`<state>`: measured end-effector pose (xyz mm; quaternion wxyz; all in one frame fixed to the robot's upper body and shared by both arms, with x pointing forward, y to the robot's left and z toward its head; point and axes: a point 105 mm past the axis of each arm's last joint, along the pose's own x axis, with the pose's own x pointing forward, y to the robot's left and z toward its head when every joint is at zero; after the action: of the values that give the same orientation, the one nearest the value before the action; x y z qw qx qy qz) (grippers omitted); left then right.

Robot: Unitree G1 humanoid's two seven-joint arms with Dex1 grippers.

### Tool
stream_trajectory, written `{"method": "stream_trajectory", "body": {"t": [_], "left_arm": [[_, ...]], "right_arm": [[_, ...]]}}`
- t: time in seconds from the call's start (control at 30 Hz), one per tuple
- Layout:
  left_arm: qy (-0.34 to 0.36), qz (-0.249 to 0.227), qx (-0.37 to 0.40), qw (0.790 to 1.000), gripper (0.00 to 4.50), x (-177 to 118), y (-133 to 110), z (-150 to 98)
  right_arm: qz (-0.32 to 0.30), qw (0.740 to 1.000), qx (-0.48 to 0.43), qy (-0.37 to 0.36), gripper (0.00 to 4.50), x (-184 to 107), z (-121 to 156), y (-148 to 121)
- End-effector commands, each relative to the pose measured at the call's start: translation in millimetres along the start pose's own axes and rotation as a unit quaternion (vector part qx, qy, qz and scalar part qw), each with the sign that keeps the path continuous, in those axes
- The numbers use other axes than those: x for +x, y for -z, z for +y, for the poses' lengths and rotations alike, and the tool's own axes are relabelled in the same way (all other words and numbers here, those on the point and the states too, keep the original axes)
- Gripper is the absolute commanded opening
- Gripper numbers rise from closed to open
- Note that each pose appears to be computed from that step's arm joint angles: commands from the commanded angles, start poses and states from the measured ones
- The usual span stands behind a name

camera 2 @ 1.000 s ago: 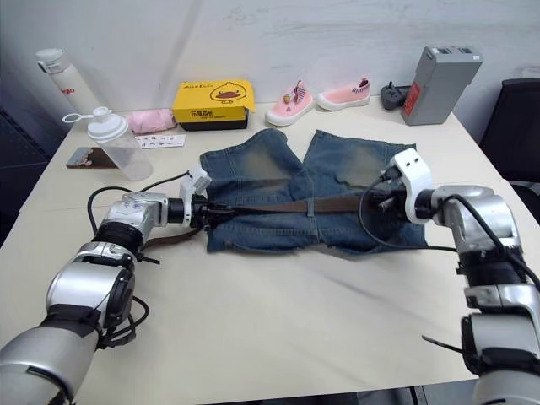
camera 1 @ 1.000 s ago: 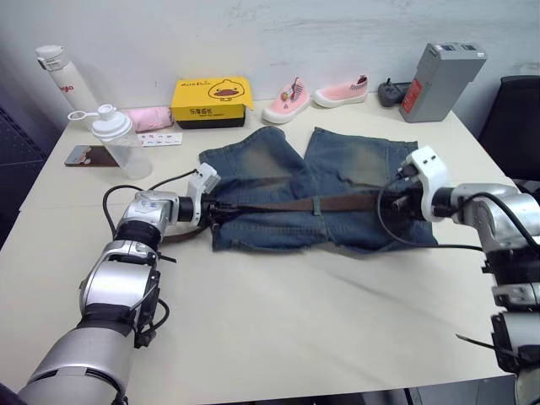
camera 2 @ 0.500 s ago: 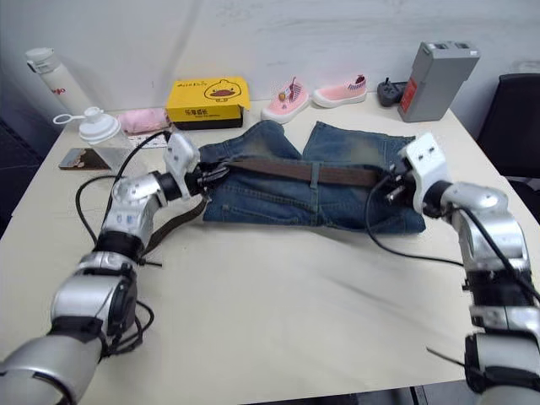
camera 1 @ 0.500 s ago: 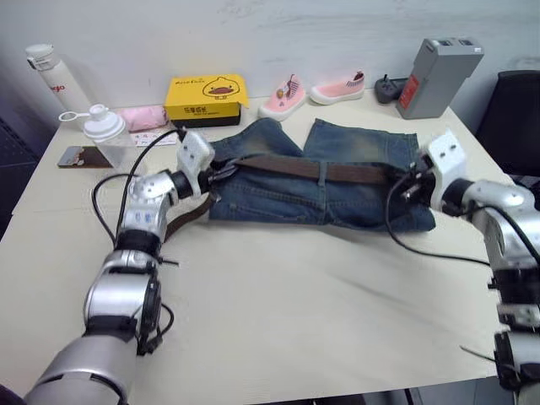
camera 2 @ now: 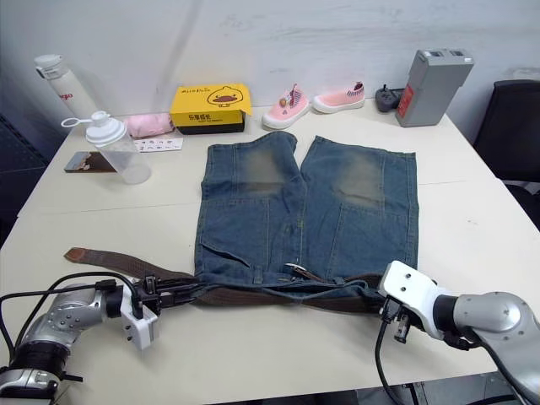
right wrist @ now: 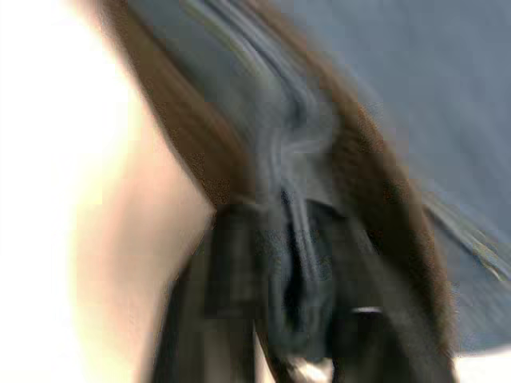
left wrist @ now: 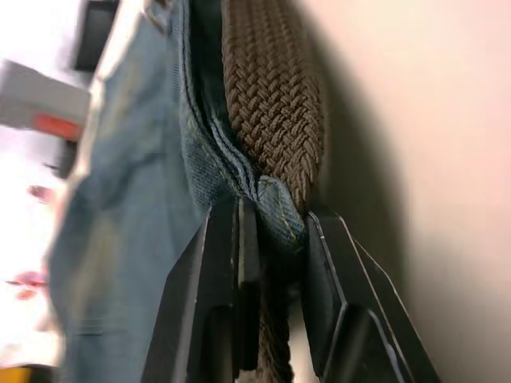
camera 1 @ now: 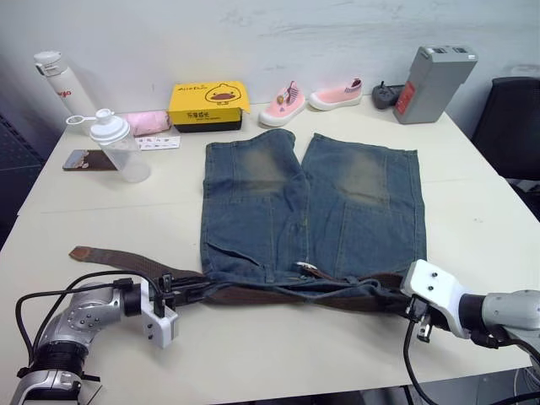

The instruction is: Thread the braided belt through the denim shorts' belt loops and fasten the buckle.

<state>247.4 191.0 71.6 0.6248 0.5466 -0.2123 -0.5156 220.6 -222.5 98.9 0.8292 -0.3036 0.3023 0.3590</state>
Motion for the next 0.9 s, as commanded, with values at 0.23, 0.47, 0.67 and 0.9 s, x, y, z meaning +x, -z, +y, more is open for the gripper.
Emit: {"method": "stream_trajectory", "body": {"t": [0.23, 0.47, 0.67, 0.9], "left_arm": [[0.014, -0.025, -0.033, 0.999, 3.95, -13, -14, 6], [0.106, -0.034, -0.174, 0.978, 4.45, -29, -27, 41], [0.086, -0.006, -0.320, 0.944, 4.45, -19, 3, 92], [0.041, 0.046, -0.445, 0.893, 4.45, 38, 57, 105]], "right_arm": [[0.018, 1.000, -0.023, 0.000, 4.50, -23, -18, -3], [-0.063, 0.991, -0.014, -0.114, 4.50, -70, -10, -43], [-0.133, 0.990, 0.015, -0.049, 4.50, -73, -54, -80], [-0.086, 0.989, 0.112, 0.046, 4.50, 8, -116, -78]]}}
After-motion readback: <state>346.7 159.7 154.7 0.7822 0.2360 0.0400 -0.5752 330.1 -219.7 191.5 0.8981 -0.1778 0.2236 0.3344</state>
